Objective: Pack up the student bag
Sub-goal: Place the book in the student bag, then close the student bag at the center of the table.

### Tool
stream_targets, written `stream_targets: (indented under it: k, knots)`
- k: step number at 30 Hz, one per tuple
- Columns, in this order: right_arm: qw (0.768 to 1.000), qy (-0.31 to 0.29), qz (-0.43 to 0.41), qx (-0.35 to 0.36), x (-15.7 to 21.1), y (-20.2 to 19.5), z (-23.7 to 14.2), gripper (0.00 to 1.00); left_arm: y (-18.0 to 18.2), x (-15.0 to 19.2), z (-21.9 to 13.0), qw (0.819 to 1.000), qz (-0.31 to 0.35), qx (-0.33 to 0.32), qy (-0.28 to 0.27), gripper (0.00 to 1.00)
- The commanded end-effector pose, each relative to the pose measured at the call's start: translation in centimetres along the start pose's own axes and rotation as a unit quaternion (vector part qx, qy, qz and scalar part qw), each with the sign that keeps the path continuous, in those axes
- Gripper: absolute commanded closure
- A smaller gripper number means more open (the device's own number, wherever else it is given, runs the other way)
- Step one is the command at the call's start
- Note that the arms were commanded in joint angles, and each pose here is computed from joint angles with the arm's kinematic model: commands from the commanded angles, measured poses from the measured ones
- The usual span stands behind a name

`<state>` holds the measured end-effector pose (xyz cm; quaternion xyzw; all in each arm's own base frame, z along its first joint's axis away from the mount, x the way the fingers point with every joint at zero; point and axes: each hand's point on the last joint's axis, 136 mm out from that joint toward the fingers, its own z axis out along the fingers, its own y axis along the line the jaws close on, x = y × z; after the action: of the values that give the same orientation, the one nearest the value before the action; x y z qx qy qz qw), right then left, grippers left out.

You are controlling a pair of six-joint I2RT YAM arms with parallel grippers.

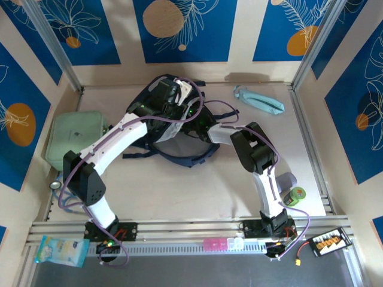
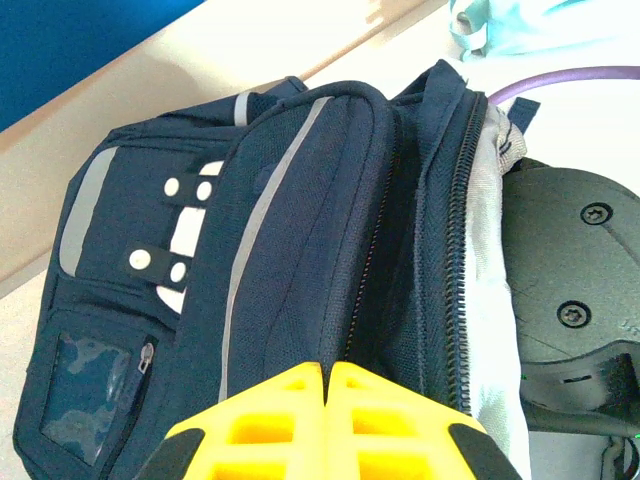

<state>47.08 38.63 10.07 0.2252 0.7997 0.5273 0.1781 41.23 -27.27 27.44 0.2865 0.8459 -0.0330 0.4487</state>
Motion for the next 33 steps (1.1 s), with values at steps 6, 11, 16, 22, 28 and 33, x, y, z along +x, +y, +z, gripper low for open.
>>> stream_targets:
  k: [6,11,16,22,28,33]
  knots:
    - [1.000,0.024,0.005,0.001,0.6,0.0,-1.6,0.38,-0.3,-3.6,-2.4,0.998,-0.024,0.018,-0.062,1.00]
    - [1.000,0.006,0.018,0.015,0.2,-0.8,-4.4,0.33,-0.3,-3.5,-2.4,0.998,-0.027,0.019,-0.061,1.00]
    - [1.000,-0.001,0.012,0.001,1.2,-0.9,-7.3,0.32,-0.3,-3.6,-2.4,0.997,-0.029,0.020,-0.063,1.00]
    - [0.999,-0.034,0.013,0.011,1.9,-1.7,-12.1,0.36,-0.6,-3.4,-2.3,0.997,-0.034,0.027,-0.063,1.00]
    - [0.992,-0.099,-0.040,0.069,2.2,-3.5,-19.6,0.37,-1.2,-1.7,-2.2,0.997,-0.041,0.042,-0.053,1.00]
    - [0.968,-0.155,-0.097,0.170,2.0,-5.1,-26.6,0.30,-1.8,1.9,-1.5,0.997,-0.047,0.052,-0.027,1.00]
